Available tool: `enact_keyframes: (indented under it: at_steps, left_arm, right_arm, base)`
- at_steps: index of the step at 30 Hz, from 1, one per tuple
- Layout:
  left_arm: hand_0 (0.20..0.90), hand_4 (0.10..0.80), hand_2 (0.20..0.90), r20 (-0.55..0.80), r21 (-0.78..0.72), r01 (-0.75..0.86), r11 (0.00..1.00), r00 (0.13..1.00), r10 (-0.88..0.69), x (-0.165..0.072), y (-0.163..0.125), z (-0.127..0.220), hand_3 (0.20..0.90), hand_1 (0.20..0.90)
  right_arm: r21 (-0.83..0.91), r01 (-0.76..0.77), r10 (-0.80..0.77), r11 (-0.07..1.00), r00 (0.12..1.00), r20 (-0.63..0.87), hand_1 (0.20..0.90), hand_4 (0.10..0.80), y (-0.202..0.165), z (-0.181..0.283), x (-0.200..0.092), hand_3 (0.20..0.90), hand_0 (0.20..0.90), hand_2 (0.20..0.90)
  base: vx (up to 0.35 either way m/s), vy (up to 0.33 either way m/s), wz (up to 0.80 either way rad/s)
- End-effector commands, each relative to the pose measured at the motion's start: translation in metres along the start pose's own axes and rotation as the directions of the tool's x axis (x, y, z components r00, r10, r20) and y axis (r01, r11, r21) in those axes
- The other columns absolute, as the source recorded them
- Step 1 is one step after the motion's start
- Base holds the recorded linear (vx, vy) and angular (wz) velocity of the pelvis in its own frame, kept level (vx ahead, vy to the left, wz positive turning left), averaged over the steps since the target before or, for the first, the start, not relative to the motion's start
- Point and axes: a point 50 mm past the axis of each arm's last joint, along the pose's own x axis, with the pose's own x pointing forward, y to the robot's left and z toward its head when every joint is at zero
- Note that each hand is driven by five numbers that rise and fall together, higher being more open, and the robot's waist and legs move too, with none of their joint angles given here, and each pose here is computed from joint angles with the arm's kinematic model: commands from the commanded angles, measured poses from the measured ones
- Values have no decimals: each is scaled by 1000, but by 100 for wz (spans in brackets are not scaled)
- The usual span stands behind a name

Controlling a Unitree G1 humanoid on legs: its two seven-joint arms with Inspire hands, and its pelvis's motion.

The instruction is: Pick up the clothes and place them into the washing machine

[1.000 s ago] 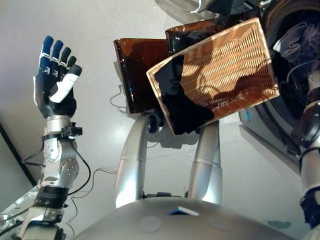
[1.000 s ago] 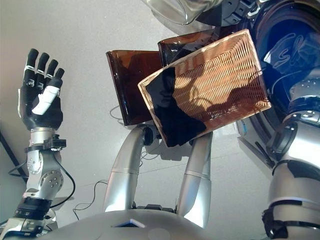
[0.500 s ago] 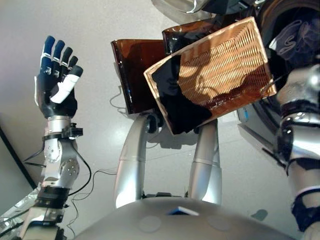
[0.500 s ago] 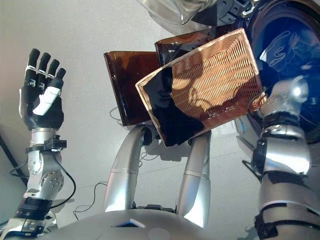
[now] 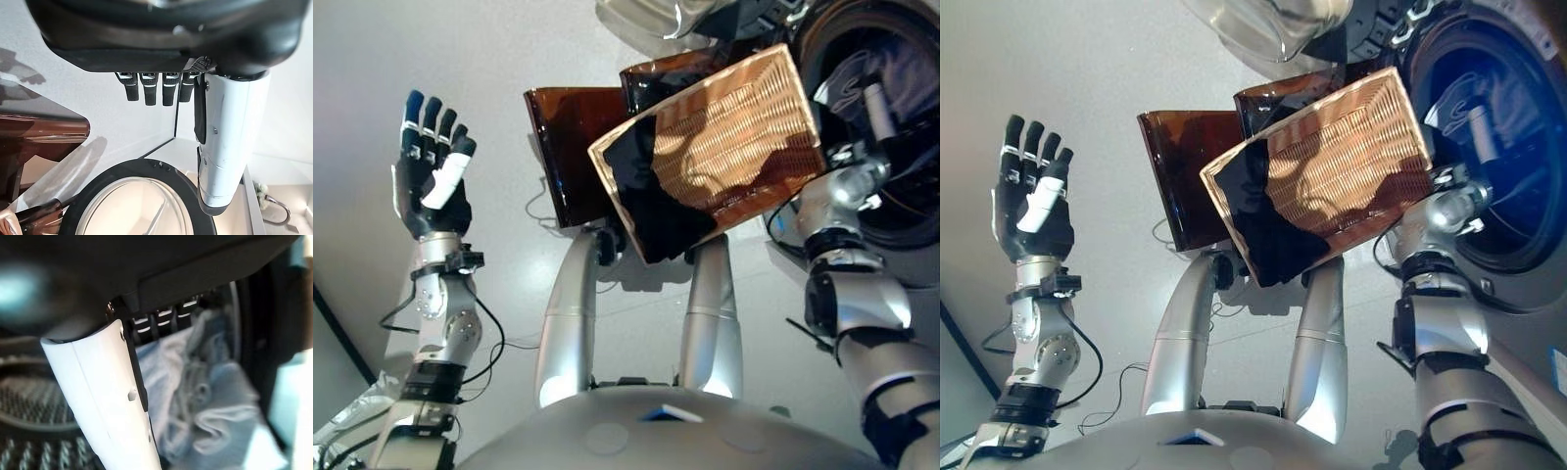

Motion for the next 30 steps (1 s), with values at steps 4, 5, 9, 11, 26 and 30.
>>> enact_keyframes:
  at_steps: [4, 5, 9, 11, 26, 30]
  left_arm:
    - [900, 800, 900, 188, 59, -50, 997, 981, 39, 9, 8, 21, 900, 900]
    - [900, 800, 900, 187, 59, -50, 997, 982, 39, 9, 8, 21, 900, 900]
    - [900, 800, 900, 164, 71, -63, 995, 985, 51, 9, 8, 14, 900, 900]
    - [900, 800, 900, 142, 92, -77, 993, 988, 64, 9, 11, 9, 900, 900]
    - [900, 800, 900, 67, 136, -59, 989, 996, 50, 7, 7, -8, 900, 900]
    - [900, 800, 900, 56, 122, -58, 991, 997, 52, 6, 9, -9, 900, 900]
  right_arm:
    - [-205, -149, 174, 967, 979, 111, 900, 800, 15, -7, -20, 900, 900, 900]
    - [-205, -148, 173, 967, 979, 111, 900, 800, 15, -7, -21, 900, 900, 900]
    - [-263, -198, 219, 944, 974, 50, 900, 800, 9, -27, -32, 900, 900, 900]
    - [-305, -230, 251, 924, 967, 31, 900, 800, 6, -37, -40, 900, 900, 900]
    - [-489, -523, 517, 699, 841, -161, 900, 800, 18, -85, -91, 900, 900, 900]
    - [-442, -580, 539, 685, 811, -229, 900, 800, 23, -98, -108, 900, 900, 900]
  base:
    - [40, 1, -3]
    - [49, -17, 2]
    - [39, -13, 5]
    - [49, -8, 6]
    - [7, 6, 3]
    - [-2, 21, 10]
